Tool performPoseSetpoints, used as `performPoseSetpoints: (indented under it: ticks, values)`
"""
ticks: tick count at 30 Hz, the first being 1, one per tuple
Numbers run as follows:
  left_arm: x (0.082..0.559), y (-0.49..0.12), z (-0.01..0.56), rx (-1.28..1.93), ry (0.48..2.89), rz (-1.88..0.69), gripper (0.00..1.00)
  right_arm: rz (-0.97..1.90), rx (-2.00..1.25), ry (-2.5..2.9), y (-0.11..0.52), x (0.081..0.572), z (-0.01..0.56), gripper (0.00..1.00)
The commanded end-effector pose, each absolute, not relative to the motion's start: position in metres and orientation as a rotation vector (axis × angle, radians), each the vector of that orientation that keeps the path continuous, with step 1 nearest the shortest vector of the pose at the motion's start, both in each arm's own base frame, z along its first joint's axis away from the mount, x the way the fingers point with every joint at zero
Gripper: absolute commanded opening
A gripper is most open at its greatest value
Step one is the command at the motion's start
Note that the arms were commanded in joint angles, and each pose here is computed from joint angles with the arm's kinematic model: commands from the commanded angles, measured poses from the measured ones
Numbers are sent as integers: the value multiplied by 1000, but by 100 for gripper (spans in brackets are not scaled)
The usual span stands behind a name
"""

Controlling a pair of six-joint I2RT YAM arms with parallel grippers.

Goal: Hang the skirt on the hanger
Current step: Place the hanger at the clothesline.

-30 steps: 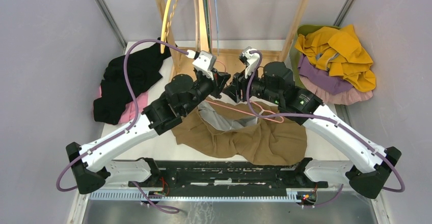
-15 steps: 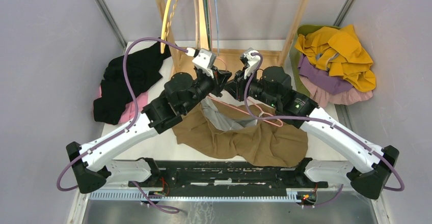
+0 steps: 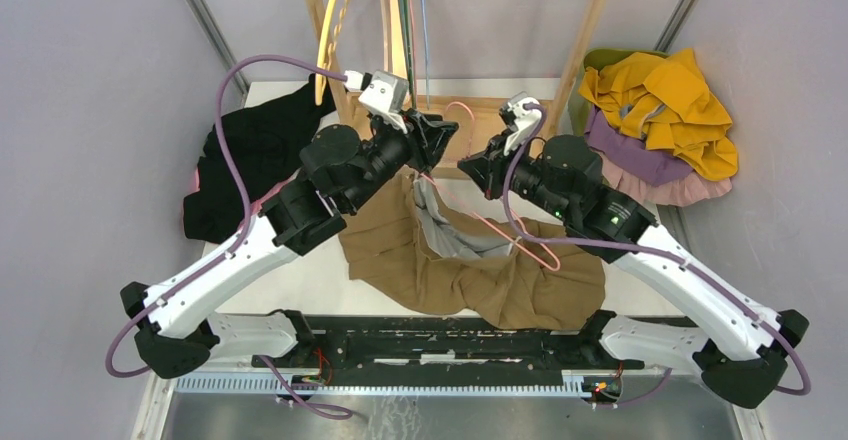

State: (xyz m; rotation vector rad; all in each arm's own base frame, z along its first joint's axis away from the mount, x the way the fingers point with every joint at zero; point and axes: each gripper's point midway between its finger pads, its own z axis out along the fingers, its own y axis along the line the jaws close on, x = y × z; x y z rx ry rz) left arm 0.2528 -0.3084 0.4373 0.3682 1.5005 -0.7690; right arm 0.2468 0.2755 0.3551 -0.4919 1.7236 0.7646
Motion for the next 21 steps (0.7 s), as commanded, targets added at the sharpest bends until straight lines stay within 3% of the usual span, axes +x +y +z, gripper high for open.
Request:
performPoseSetpoints:
  ticks: [1, 13, 21]
  values:
    - [249, -291, 473, 281, 1470, -788, 42, 767, -389, 1574, 247, 237, 428, 1]
    - [224, -239, 501, 197, 1522, -766, 42, 521, -226, 1544, 176, 236, 527, 1]
    - [213, -215, 495, 177, 1560, -741, 40, 377, -151, 1502, 161, 259, 592, 1]
